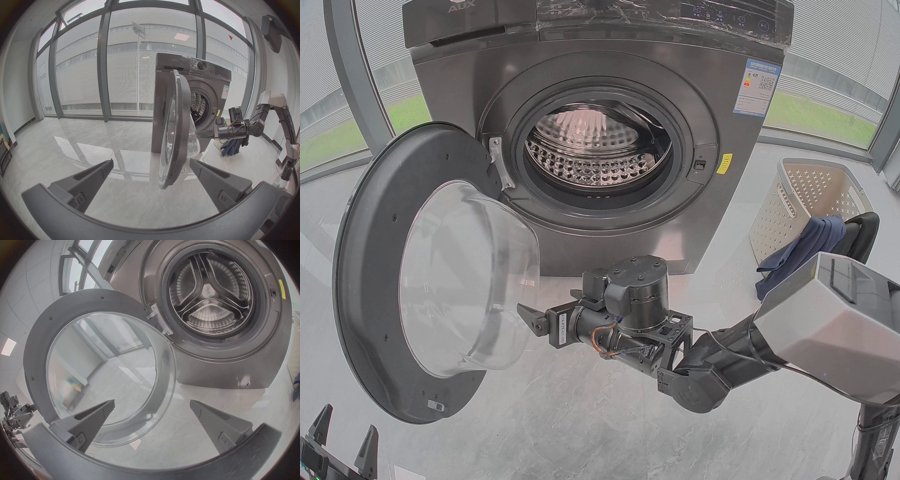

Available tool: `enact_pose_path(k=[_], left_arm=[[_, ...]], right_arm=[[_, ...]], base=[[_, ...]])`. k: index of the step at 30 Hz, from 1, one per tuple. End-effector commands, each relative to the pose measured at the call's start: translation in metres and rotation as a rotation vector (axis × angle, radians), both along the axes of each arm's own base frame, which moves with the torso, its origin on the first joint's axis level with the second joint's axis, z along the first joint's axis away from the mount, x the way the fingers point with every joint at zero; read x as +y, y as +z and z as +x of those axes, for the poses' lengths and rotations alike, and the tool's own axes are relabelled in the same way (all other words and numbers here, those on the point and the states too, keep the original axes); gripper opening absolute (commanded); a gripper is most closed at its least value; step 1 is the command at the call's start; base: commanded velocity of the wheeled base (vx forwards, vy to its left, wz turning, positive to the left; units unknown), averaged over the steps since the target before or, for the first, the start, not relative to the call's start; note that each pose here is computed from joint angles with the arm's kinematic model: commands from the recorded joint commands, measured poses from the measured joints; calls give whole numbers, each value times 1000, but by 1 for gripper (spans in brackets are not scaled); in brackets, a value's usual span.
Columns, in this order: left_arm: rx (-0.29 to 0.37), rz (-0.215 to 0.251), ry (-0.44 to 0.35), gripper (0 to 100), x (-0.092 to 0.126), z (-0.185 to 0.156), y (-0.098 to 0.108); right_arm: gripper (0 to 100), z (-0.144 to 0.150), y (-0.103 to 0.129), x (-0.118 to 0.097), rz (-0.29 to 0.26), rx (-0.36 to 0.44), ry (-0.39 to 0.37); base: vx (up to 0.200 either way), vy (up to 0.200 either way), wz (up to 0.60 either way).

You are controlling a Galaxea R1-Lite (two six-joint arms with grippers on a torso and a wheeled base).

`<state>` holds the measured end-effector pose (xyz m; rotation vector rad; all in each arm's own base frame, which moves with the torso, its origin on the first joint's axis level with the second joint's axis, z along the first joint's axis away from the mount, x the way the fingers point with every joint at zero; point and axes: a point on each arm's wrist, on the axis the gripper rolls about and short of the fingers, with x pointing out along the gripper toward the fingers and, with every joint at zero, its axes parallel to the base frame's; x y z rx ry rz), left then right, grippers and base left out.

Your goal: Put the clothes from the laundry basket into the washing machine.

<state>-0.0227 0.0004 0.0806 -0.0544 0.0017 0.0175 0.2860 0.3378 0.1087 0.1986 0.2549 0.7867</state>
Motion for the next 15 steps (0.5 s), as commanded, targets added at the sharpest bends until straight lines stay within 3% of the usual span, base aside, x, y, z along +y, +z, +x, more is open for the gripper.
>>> enact_pose_path(k=[1, 8, 15], left_arm=[[1, -1, 1, 100, 0, 0, -4], [1, -1, 1, 100, 0, 0, -4], [1, -1, 1, 100, 0, 0, -4]], right_arm=[[100, 5, -3, -2, -4, 2, -11], [100, 11, -3, 0, -1, -9, -18], [100, 19, -13, 23, 19, -28, 0]], base=[[0, 0, 0], [0, 0, 0], [0, 0, 0]])
